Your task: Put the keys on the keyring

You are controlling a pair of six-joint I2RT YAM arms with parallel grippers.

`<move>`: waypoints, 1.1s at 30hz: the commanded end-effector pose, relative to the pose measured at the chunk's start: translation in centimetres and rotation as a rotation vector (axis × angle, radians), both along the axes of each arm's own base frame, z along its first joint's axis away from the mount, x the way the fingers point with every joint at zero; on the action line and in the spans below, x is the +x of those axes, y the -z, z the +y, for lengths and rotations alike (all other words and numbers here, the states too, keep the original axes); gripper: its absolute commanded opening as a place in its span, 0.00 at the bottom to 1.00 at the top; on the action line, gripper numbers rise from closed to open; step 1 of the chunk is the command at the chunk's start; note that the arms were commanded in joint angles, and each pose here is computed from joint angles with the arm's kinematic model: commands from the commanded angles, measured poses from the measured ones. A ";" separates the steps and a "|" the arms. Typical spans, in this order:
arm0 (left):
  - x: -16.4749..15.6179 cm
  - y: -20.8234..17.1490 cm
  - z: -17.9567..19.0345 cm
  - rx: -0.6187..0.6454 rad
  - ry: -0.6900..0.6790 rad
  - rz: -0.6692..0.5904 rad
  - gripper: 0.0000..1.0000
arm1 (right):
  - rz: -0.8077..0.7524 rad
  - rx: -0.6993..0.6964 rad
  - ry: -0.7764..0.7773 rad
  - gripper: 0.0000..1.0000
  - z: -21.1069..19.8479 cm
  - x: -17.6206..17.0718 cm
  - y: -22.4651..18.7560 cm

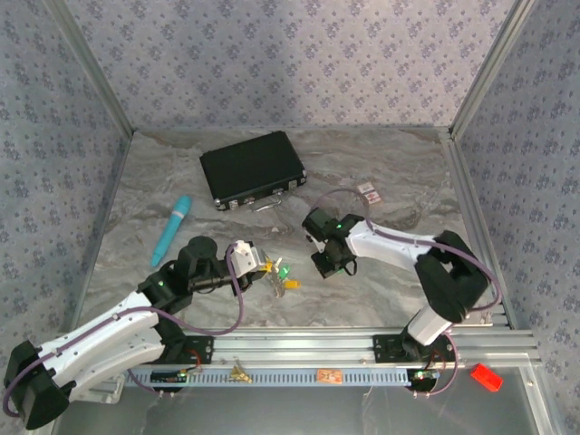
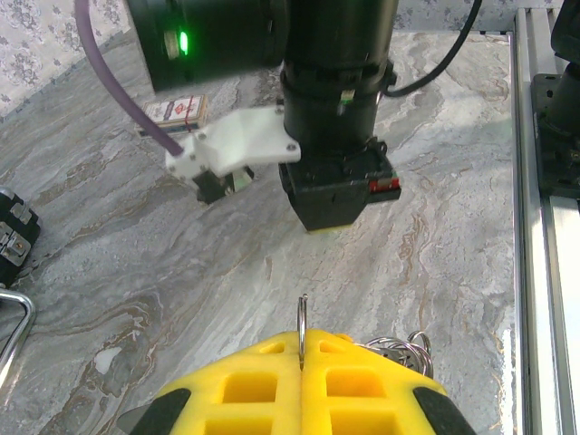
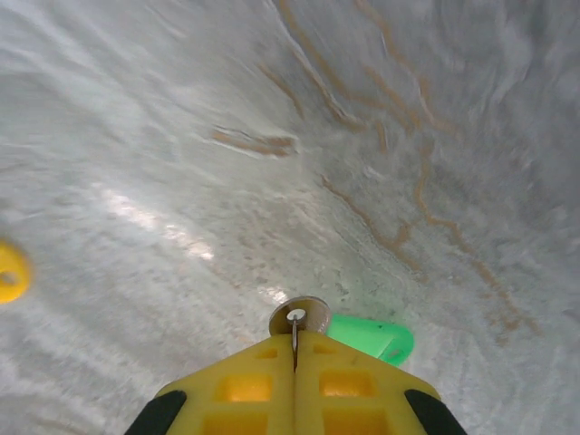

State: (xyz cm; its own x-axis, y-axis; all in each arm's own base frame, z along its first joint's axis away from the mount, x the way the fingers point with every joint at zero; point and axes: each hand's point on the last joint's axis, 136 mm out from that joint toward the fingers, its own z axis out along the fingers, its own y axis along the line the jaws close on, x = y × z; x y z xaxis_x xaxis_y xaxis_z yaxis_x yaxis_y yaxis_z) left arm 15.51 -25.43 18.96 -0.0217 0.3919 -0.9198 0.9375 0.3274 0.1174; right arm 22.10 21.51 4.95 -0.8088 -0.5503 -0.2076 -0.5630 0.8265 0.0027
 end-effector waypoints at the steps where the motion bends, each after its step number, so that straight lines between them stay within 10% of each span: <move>1: -0.2 -1.1 -0.3 -0.022 0.013 -0.023 0.00 | -0.116 0.089 -0.167 0.00 1.8 0.0 -3.5; 10: -0.4 -1.0 -0.3 -0.027 0.012 0.011 0.00 | -0.231 0.315 -0.484 0.00 5.8 -2.2 -8.4; 20: -0.3 -0.8 -0.1 -0.019 0.002 0.010 0.00 | 0.071 0.031 -0.007 0.00 0.7 -2.1 -1.6; 33: -0.3 -0.8 -0.1 -0.021 0.005 0.006 0.00 | 0.151 -0.096 0.097 0.00 -0.7 -1.4 2.0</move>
